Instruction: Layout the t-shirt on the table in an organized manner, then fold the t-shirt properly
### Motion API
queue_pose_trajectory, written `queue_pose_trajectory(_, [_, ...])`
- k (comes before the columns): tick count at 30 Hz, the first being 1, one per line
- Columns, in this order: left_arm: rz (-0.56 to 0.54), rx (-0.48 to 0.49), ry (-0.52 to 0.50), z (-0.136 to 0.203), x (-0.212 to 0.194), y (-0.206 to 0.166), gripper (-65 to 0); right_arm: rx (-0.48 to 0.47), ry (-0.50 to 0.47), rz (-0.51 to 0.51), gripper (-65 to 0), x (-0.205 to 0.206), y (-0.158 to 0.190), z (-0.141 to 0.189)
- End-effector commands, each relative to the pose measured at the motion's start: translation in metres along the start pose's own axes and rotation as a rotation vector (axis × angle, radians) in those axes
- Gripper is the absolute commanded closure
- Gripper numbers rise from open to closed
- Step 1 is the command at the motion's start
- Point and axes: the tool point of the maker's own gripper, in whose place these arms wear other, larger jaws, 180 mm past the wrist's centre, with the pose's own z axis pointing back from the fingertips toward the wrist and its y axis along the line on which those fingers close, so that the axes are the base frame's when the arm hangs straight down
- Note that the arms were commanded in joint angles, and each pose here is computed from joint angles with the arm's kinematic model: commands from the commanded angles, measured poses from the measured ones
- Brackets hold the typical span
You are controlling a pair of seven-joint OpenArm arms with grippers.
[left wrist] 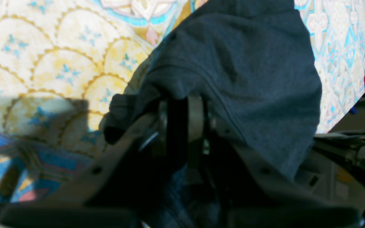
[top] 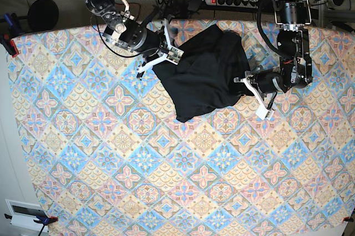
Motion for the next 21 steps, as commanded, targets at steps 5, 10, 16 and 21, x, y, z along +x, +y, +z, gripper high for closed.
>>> queue_pose_trajectory(5, [-0.023, -0.01, -0.044, 0.006, 0.016, -0.003, -8.2, -0.006, -0.034, 0.026, 0.0, 0.006, -0.001, 0.013])
queue_pose_trajectory(10, [-0.023, -0.01, -0.044, 0.006, 0.016, -0.003, -8.2, -0.002, -0.004, 0.047, 0.0, -0.006, -0.001, 0.019])
queue_pose_trajectory(16, [-0.019, -0.007, -0.032, 0.007, 0.009, -0.002, -8.2, -0.021, 0.016, 0.02, 0.0, -0.015, -0.005, 0.022])
queue_pose_trajectory(21, [-0.011, -0.007, -0.015, 0.006, 0.0, -0.001, -8.3, -0.028, 0.03, 0.017, 0.0, -0.018, -0.008, 0.022])
